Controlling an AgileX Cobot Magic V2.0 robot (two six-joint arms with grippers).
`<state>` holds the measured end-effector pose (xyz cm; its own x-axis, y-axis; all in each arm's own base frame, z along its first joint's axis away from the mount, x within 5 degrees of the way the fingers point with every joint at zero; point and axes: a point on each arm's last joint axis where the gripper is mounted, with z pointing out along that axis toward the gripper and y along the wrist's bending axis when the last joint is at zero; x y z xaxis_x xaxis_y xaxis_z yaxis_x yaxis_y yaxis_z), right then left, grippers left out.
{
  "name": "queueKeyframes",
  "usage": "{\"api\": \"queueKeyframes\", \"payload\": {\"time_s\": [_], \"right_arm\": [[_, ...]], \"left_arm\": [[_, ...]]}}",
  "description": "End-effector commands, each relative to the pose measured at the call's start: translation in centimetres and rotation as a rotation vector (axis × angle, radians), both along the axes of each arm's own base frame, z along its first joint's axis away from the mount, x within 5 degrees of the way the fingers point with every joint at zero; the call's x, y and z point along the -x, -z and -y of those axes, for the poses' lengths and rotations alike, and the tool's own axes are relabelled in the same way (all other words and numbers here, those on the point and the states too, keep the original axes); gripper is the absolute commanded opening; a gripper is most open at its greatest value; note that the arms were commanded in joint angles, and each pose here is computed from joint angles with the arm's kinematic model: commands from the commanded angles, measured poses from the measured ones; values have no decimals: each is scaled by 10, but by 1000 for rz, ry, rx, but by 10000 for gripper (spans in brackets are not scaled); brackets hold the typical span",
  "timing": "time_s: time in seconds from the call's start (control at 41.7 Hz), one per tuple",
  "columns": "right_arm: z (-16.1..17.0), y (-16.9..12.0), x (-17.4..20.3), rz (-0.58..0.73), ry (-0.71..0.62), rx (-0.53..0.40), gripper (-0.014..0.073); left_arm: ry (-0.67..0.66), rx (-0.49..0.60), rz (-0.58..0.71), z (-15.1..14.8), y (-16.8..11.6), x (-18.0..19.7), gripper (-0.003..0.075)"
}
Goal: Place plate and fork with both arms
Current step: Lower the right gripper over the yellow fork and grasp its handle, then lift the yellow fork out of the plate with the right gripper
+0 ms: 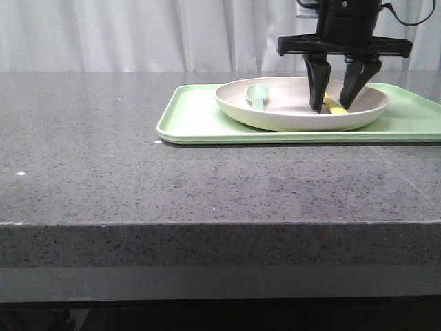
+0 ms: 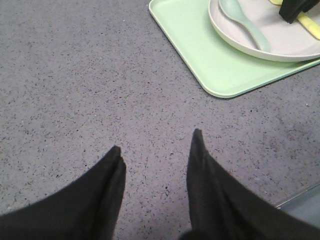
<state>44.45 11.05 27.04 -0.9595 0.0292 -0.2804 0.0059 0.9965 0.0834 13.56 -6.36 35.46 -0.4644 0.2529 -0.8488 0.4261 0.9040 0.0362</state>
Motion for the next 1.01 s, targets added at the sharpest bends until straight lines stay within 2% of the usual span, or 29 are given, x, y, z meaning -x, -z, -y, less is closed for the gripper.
{"api": "queueKeyframes", "payload": {"time_s": [0.0, 0.168, 0.431, 0.695, 0.839, 0.983], "right_arm": [[8, -29, 8, 40, 11, 8, 232], [8, -29, 8, 40, 11, 8, 139], [9, -35, 12, 37, 11, 9, 128], [11, -64, 20, 88, 1, 0, 128], [13, -90, 27, 160, -24, -5, 128], [30, -110, 35, 209, -11, -3, 128]], "left_arm": [[14, 48, 98, 2, -16, -1, 295], [14, 48, 98, 2, -16, -1, 295], [14, 48, 98, 2, -16, -1, 295], [14, 48, 98, 2, -16, -1, 295], [14, 48, 98, 2, -16, -1, 295], [14, 48, 98, 2, -16, -1, 295]]}}
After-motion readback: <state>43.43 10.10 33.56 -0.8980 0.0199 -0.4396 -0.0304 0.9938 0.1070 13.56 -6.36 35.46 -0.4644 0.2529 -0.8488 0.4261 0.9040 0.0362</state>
